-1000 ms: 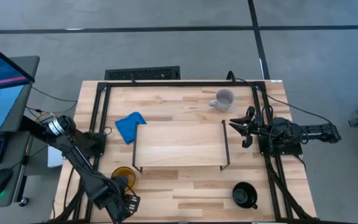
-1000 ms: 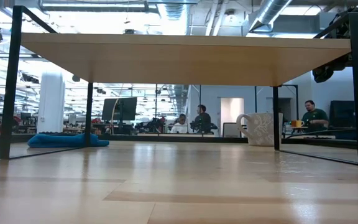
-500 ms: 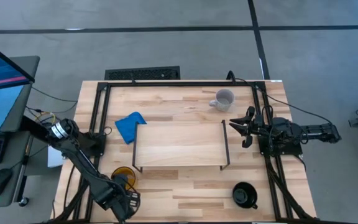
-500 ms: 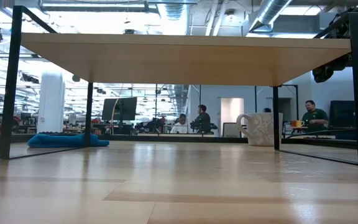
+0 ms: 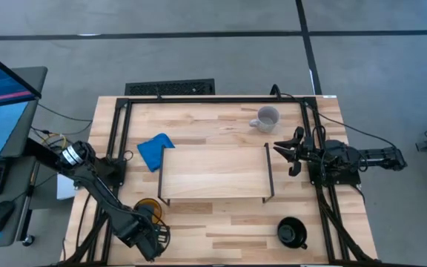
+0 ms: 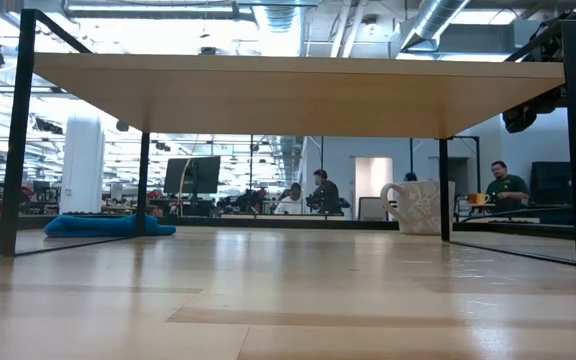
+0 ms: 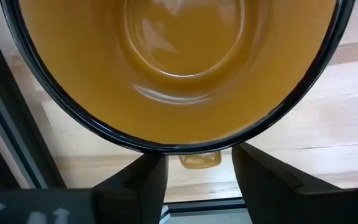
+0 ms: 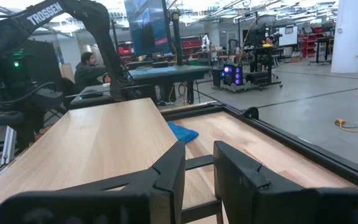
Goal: Stack small to large cups/mugs on shelf
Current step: Put the yellow cup on the shelf
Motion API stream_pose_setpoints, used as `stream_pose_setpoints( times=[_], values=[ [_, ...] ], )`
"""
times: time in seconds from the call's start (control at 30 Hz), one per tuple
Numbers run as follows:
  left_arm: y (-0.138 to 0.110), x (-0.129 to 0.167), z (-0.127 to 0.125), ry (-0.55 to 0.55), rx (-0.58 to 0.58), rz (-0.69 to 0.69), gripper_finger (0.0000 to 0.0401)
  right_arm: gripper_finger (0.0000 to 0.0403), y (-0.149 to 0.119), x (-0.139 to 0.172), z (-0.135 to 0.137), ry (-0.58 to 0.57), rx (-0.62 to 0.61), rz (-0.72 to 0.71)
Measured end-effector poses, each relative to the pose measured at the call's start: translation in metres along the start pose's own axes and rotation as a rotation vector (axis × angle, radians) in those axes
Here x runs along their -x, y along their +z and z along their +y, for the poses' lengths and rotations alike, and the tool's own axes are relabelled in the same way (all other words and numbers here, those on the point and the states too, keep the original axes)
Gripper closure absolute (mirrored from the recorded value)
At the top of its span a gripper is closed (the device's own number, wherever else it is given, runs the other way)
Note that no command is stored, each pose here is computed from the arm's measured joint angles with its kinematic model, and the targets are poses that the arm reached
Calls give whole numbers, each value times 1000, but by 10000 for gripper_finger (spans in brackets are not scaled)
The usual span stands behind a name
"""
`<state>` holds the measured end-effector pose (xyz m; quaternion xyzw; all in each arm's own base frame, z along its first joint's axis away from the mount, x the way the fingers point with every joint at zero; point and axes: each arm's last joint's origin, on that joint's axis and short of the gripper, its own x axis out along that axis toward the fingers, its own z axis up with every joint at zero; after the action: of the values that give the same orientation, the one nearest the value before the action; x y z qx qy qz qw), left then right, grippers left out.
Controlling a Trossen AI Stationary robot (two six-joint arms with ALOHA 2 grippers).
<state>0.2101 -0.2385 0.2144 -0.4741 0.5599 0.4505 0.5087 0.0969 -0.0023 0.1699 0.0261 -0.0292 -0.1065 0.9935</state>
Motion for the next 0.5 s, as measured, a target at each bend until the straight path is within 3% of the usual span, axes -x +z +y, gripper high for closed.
stream_pose_setpoints(
  times=[0.37, 0.5],
  values=[
    [-2, -20, -7, 61, 15, -18, 234, 296, 0, 0, 0, 0, 1, 1],
    [1, -20, -8, 58, 20, -42, 258, 296, 0, 0, 0, 0, 1, 0]
  ],
)
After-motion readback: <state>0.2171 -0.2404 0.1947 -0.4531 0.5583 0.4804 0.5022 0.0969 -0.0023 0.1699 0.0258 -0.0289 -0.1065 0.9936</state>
